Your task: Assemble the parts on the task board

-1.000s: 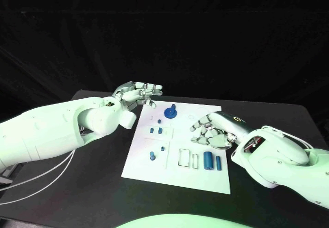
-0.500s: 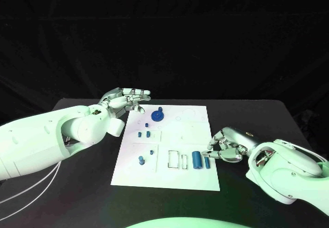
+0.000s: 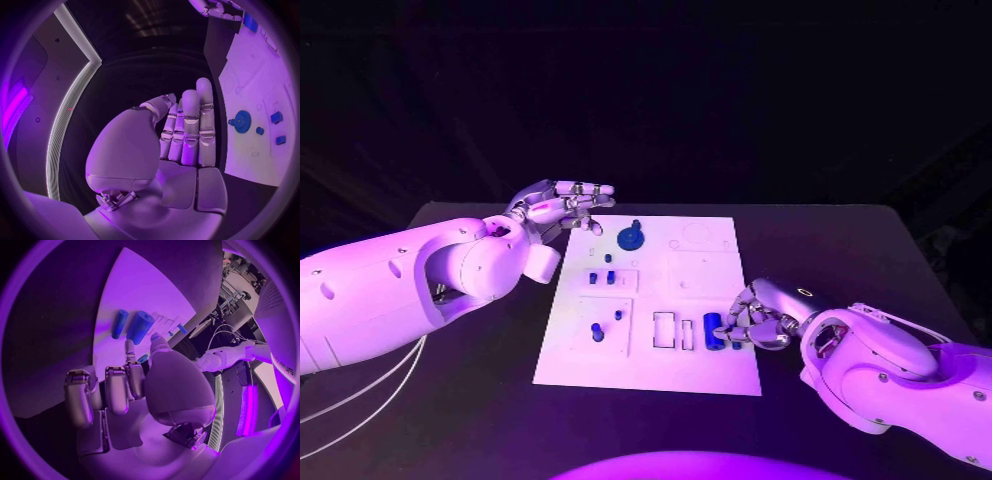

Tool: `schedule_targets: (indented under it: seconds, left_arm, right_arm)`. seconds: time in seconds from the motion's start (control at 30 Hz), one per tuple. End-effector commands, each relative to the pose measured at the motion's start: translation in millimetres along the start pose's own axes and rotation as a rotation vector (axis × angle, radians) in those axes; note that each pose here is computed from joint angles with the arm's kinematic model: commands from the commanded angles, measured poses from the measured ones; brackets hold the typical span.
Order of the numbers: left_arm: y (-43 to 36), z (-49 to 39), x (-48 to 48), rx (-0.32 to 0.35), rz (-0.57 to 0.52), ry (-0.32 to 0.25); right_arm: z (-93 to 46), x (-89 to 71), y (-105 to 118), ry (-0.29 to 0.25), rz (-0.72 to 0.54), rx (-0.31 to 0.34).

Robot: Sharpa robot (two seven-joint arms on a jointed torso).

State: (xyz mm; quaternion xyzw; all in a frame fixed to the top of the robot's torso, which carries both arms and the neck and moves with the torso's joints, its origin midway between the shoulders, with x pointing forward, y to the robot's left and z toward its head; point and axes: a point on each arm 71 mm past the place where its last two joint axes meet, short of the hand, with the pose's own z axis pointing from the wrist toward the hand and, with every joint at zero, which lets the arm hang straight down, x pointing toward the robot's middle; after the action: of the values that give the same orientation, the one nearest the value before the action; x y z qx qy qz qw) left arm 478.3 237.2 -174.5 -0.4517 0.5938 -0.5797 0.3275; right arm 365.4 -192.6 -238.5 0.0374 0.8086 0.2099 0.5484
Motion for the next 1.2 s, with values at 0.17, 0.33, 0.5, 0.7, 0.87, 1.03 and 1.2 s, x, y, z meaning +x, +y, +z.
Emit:
schedule_targets:
  seconds: [0.17,0.33,0.5,0.7,0.87,1.03,1.2]
  left_arm:
    - [-0.9,-0.1,2.6,0.004,-0.009,0.021]
    - [-0.8,-0.2,2.0,0.003,-0.009,0.02]
    - [-0.7,-0.4,1.8,0.002,-0.009,0.021]
    - [-0.6,-0.5,2.2,-0.001,-0.01,0.024]
    - [-0.5,-0.9,1.6,-0.003,-0.01,0.025]
    - [-0.4,-0.9,1.7,-0.005,-0.01,0.027]
    - [-0.3,-1.0,1.6,-0.006,-0.01,0.028]
  right_arm:
    - [4.6,2.9,4.8,-0.027,-0.033,-0.005]
    - [9.1,6.4,6.7,-0.021,-0.038,-0.007]
    - [14.1,13.6,6.4,0.001,-0.048,-0.001]
    - [19.7,24.6,4.6,0.039,-0.07,0.01]
    - [22.3,31.5,5.9,0.056,-0.087,0.007]
    - [24.9,36.5,9.2,0.062,-0.09,0.002]
    - [26.4,38.1,10.7,0.057,-0.09,0.0]
